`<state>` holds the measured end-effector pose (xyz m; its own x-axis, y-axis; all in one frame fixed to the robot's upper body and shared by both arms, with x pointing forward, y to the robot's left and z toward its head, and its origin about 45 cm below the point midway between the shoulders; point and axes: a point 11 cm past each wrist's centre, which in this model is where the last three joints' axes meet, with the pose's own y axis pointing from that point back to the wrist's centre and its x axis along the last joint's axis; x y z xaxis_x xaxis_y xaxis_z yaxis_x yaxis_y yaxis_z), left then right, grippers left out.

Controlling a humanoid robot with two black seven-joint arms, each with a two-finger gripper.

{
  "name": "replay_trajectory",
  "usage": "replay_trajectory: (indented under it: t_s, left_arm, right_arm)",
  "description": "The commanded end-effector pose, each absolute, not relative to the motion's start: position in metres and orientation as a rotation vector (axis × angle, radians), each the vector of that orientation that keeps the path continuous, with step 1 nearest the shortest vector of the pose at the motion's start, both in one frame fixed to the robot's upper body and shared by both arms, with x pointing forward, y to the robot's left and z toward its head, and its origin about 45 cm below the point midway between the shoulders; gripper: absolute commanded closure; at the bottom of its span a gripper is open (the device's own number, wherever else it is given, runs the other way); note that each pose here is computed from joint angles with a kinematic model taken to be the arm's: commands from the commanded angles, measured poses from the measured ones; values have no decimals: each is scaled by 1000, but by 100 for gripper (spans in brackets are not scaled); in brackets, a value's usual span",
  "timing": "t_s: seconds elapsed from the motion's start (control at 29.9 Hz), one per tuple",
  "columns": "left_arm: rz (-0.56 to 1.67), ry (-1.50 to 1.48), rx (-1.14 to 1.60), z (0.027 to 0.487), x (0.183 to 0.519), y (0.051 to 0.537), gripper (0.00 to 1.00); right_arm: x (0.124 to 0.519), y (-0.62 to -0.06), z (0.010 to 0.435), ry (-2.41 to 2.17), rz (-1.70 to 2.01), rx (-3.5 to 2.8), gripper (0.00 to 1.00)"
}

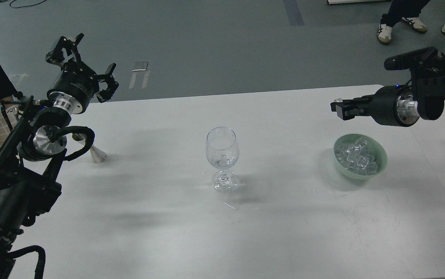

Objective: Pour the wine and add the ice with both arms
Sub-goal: 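Lift the ice cube and carry it with the right gripper over the glass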

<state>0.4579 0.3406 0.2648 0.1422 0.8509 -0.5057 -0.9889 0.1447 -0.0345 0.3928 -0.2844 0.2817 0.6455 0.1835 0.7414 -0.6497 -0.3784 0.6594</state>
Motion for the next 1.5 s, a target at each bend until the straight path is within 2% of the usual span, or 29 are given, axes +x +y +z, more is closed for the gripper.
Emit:
replay_trajectory:
  t_s: [0.0, 0.33, 0.7, 0.97, 1.47]
  left_arm:
    - [1382, 412, -403, 264, 458, 341, 2]
    - [1386, 403, -401, 267, 458, 345, 2]
    - [1385, 402, -402, 267, 458, 345, 2]
    - [1388, 402, -403, 267, 458, 346, 2]
    - [1391, 402, -406, 268, 457, 347, 2]
  right_arm:
    - [393, -261, 296, -356, 1000, 1768, 100]
    - [389, -168, 319, -235, 1184, 1881, 100]
    - [370, -103, 329, -160, 1292, 1973, 100]
    - [360, -78, 332, -121, 1332, 1998, 100]
    - [354, -75, 318, -96, 1303, 2004, 100]
